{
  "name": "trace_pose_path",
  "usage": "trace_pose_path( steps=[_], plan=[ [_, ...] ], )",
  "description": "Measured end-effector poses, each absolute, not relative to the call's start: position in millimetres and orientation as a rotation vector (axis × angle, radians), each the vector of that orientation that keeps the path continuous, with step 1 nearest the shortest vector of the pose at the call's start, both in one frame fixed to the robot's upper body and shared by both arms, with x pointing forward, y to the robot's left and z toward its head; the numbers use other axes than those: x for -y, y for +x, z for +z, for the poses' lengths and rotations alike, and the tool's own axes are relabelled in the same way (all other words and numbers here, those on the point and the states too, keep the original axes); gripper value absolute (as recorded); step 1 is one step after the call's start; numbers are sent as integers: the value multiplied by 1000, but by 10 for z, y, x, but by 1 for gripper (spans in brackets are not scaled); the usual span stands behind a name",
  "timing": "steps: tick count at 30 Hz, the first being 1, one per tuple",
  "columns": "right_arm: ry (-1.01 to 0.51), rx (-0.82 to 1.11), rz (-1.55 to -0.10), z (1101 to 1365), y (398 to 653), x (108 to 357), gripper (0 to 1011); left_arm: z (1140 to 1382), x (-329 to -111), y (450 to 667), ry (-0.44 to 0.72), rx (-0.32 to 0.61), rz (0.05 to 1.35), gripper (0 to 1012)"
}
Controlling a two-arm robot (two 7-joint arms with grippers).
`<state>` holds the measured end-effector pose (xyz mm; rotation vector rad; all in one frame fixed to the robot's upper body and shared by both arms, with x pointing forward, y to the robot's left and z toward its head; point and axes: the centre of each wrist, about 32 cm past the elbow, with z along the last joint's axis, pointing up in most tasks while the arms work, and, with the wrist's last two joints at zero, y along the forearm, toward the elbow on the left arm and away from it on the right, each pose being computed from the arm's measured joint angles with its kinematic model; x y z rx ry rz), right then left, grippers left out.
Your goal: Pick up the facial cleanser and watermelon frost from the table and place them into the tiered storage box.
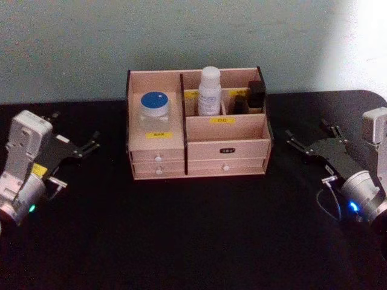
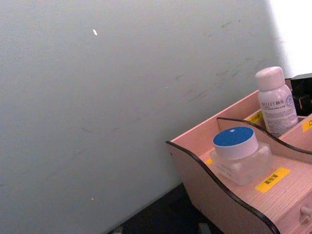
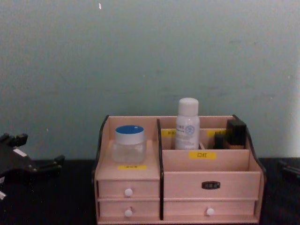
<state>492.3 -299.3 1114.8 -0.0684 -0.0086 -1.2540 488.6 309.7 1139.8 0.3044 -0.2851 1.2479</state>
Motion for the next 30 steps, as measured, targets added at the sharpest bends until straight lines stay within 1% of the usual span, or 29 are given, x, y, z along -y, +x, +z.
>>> trace_pose_path(
  steps=[30],
  plan=[
    [-65,10,-1250,11159,4924,2994,1003,11398,-3097,4886,305,285,1248,1001]
  ],
)
